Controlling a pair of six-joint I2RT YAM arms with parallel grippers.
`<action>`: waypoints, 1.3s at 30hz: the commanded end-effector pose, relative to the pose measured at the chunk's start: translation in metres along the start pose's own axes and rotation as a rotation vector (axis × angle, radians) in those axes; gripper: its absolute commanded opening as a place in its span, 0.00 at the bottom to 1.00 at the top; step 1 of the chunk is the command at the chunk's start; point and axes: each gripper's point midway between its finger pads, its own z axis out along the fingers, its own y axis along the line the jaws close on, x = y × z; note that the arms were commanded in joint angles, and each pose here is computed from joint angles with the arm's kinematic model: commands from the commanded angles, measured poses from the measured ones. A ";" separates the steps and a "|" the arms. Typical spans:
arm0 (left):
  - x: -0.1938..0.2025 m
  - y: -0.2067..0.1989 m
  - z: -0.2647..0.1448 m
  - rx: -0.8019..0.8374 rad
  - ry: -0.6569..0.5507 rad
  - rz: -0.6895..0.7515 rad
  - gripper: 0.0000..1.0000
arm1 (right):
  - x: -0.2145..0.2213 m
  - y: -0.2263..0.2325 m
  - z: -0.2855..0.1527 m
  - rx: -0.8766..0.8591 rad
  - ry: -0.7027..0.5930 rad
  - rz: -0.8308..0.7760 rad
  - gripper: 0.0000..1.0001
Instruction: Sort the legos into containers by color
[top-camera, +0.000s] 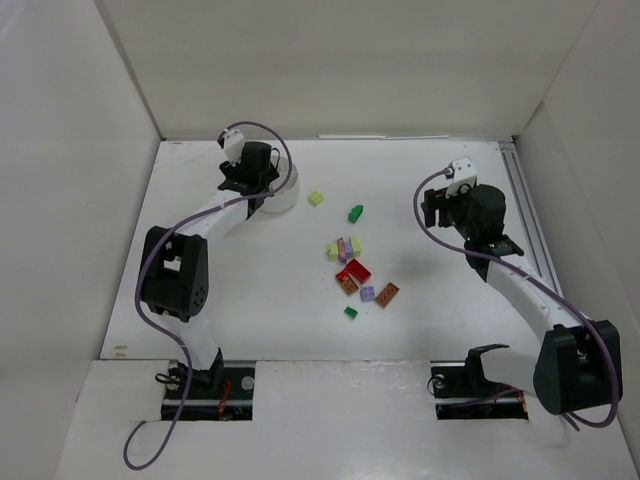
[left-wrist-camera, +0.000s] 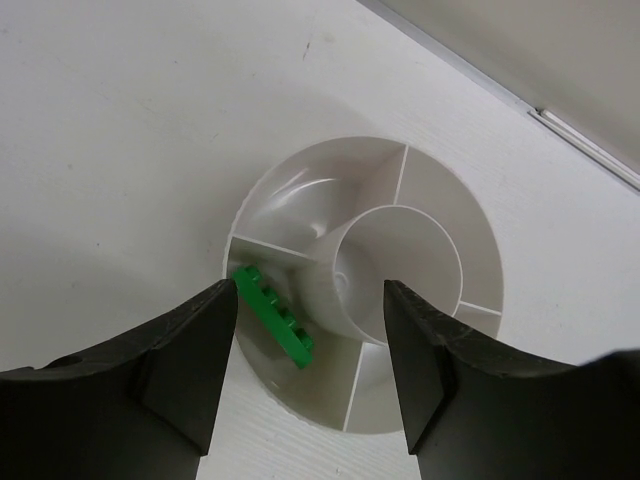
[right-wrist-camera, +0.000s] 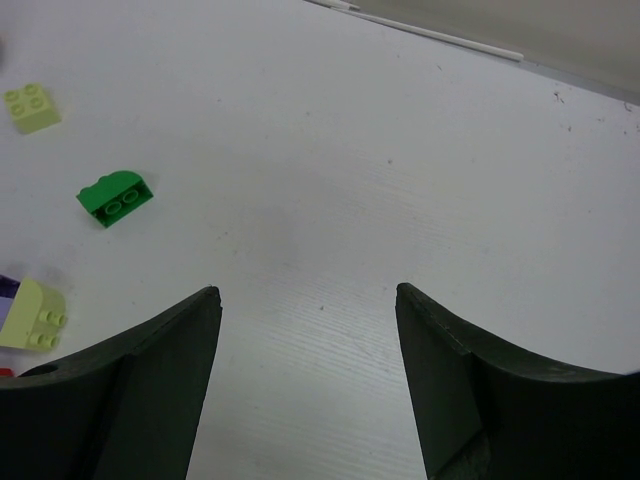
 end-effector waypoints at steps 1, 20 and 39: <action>-0.032 -0.014 -0.018 0.063 -0.054 -0.043 0.57 | -0.024 -0.001 -0.007 -0.005 -0.081 -0.011 0.76; 0.116 -0.080 -0.176 0.705 0.305 0.298 1.00 | -0.014 0.055 0.012 -0.154 -0.020 -0.046 1.00; 0.311 -0.052 -0.285 0.845 0.650 0.824 0.65 | 0.029 0.011 -0.015 0.041 0.131 0.018 1.00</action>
